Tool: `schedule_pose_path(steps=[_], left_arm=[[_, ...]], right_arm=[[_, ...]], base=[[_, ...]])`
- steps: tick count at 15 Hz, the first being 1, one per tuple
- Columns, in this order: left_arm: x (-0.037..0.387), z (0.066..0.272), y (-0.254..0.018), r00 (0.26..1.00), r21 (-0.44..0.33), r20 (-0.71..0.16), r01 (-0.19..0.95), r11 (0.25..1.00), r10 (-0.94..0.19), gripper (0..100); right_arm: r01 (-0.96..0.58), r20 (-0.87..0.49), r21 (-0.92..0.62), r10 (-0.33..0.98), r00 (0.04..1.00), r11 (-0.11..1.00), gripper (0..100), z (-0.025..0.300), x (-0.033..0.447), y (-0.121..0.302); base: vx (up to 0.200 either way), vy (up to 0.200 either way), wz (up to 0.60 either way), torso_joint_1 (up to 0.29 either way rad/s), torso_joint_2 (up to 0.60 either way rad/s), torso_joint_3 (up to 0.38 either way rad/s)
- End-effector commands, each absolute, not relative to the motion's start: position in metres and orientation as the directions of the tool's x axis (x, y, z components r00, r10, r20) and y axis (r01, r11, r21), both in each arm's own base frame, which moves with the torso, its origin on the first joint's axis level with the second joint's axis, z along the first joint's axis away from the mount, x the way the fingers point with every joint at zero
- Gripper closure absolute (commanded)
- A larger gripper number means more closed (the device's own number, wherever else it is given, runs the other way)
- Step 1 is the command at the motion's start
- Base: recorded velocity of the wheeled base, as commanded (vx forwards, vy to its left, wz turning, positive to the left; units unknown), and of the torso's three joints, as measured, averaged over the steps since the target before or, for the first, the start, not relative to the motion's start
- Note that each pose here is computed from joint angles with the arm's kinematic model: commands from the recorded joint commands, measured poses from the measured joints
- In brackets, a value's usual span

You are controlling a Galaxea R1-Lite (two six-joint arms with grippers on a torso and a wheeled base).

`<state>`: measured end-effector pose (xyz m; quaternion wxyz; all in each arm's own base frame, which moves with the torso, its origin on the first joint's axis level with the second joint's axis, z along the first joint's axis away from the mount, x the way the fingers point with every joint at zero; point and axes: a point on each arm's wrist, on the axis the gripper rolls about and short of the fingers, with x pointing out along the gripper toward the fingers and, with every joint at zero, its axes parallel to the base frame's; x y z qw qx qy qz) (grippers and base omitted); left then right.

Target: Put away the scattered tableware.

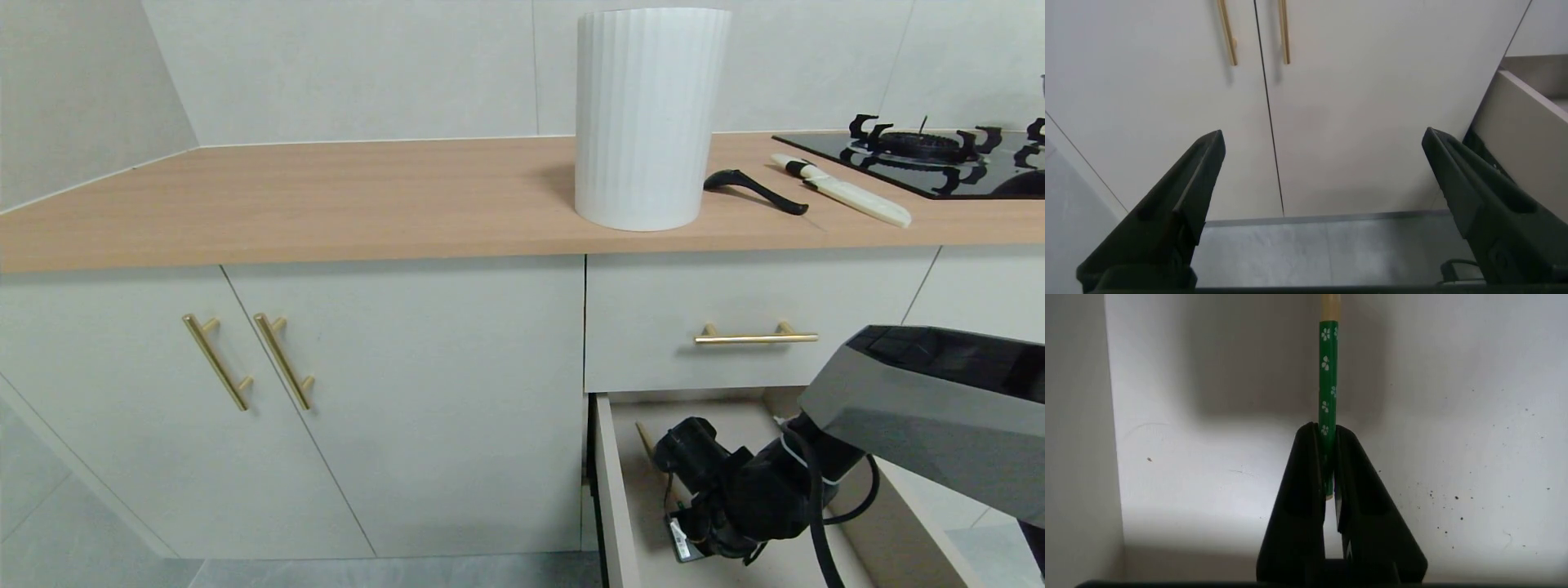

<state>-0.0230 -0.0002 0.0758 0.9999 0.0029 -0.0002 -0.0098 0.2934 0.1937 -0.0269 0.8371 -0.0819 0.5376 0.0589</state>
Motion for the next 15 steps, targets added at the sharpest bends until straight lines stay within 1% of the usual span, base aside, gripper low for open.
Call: schedule_pose_path(steps=[1,5,6,13,14,15], left_arm=[[-0.023,0.076,0.0,1.0,0.006,0.0,0.02,1.0,-0.02,0],[-0.023,0.076,0.0,1.0,0.006,0.0,0.02,1.0,-0.02,0],[-0.023,0.076,0.0,1.0,0.006,0.0,0.02,1.0,-0.02,0],[-0.023,0.076,0.0,1.0,0.006,0.0,0.02,1.0,-0.02,0],[-0.023,0.076,0.0,1.0,0.006,0.0,0.02,1.0,-0.02,0],[-0.023,0.076,0.0,1.0,0.006,0.0,0.02,1.0,-0.02,0]], right_arm=[[-0.187,-0.911,-0.075,0.009,0.413,0.979,100,-0.027,0.293,0.194],[-0.188,-0.912,-0.077,0.007,0.41,0.979,100,-0.028,0.292,0.193],[-0.188,-0.912,-0.077,0.007,0.41,0.979,0,-0.028,0.292,0.193],[-0.184,-0.907,-0.079,0.006,0.421,0.98,0,-0.023,0.292,0.193],[-0.171,-0.889,-0.075,0.012,0.458,0.982,0,-0.006,0.291,0.19],[-0.145,-0.854,-0.063,0.022,0.52,0.987,0,0.022,0.291,0.183]], base=[[0.0,0.0,0.0,0.0,0.0,0.0],[0.0,0.0,0.0,0.0,0.0,0.0],[0.0,0.0,0.0,0.0,0.0,0.0],[0.0,0.0,0.0,0.0,0.0,0.0],[0.0,0.0,0.0,0.0,0.0,0.0],[0.0,0.0,0.0,0.0,0.0,0.0]])
